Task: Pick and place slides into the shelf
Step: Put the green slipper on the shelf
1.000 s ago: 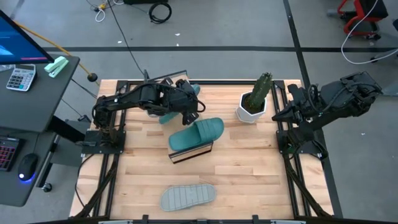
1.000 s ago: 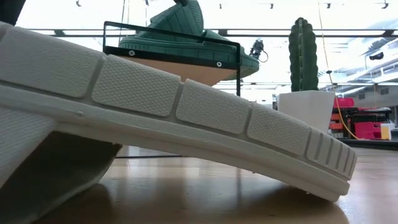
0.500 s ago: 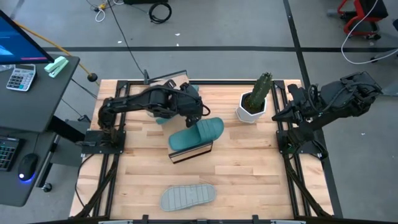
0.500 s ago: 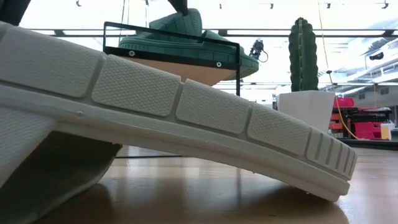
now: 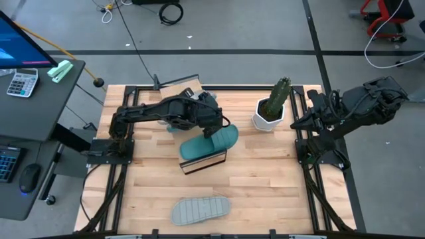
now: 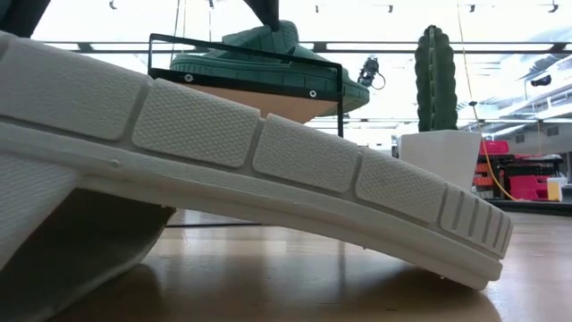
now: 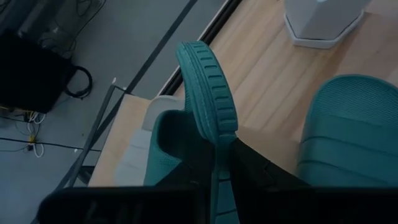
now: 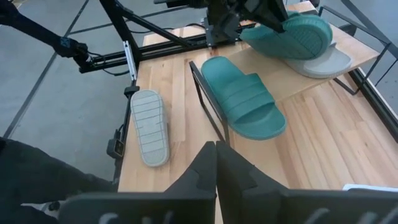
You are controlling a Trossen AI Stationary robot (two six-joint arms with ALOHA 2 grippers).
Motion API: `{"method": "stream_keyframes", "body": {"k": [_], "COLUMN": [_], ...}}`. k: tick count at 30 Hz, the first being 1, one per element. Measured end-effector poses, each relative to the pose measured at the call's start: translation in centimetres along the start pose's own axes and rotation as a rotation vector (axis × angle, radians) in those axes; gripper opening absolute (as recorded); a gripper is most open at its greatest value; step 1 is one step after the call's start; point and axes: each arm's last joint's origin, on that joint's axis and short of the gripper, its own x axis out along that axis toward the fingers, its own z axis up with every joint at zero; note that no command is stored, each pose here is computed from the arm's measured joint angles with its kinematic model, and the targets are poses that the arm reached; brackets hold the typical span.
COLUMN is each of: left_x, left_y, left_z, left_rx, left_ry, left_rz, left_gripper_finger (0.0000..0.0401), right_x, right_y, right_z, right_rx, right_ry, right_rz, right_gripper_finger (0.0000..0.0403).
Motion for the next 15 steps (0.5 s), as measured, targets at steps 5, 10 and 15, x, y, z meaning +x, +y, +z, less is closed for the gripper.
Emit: {"method": "stream_keyframes", "body": {"k": [5, 10, 15], "left_x": [0.8, 1.7, 2.8], "left_y": [-1.2, -2.4, -3.4], "left_z": [0.1, 0.1, 0.2], "left_rx": [0.003, 0.008, 0.007], "left_ry": [-0.002, 0.000, 0.002], "left_rz": [-0.010, -0.011, -0.003], "left_gripper_finger": [0.0040, 0.0040, 0.0037], "right_x": [0.0, 0.1, 0.4], "right_y": [0.0, 0.1, 0.1], "right_z": [0.0, 0.0, 0.1], "right_rx": [-0.002, -0.009, -0.012], "right_ry": [0.001, 0.003, 0.010], "right_rz": [0.000, -0.001, -0.004], "right_gripper_finger": [0.0004, 0.0003, 0.0002]}}
